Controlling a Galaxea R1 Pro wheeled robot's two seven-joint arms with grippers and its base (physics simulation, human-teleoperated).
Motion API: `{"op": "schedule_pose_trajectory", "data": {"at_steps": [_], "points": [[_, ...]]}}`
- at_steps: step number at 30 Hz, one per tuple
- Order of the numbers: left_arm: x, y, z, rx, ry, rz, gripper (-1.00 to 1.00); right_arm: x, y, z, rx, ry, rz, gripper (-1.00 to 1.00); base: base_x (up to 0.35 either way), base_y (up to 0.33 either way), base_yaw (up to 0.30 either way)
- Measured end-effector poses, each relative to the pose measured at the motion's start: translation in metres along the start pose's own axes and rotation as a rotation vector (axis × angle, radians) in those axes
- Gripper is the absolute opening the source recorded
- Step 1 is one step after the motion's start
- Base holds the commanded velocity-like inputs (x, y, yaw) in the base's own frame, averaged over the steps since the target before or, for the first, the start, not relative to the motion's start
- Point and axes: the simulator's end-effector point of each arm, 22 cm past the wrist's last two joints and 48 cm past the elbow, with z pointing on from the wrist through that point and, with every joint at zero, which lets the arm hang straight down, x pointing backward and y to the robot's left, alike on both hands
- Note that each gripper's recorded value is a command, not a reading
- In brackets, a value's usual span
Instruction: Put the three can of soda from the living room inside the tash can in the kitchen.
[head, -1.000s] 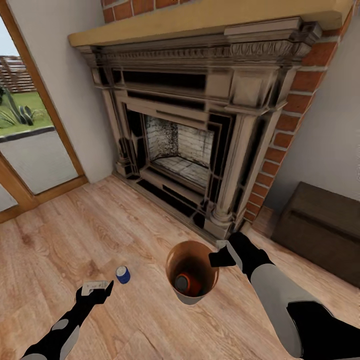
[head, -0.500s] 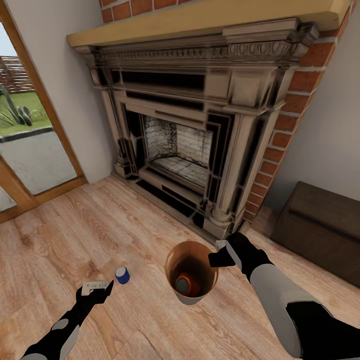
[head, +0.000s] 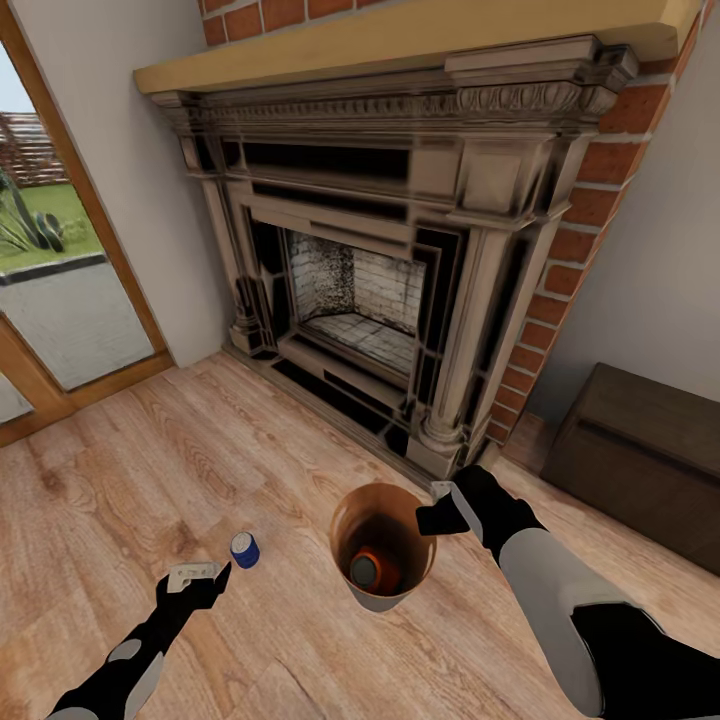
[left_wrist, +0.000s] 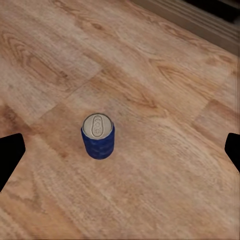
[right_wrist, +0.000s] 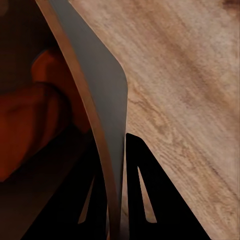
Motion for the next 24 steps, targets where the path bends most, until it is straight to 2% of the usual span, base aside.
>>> {"op": "schedule_pose_trajectory", "data": {"at_steps": [24], "points": [[0.0026, -0.0031, -0.0002, 0.003, 0.005, -0.003, 1.00, -0.0001, 0.0022, 0.0002, -0.004, 0.000, 0.001, -1.00, 0.000, 0.000, 0.000]]}}
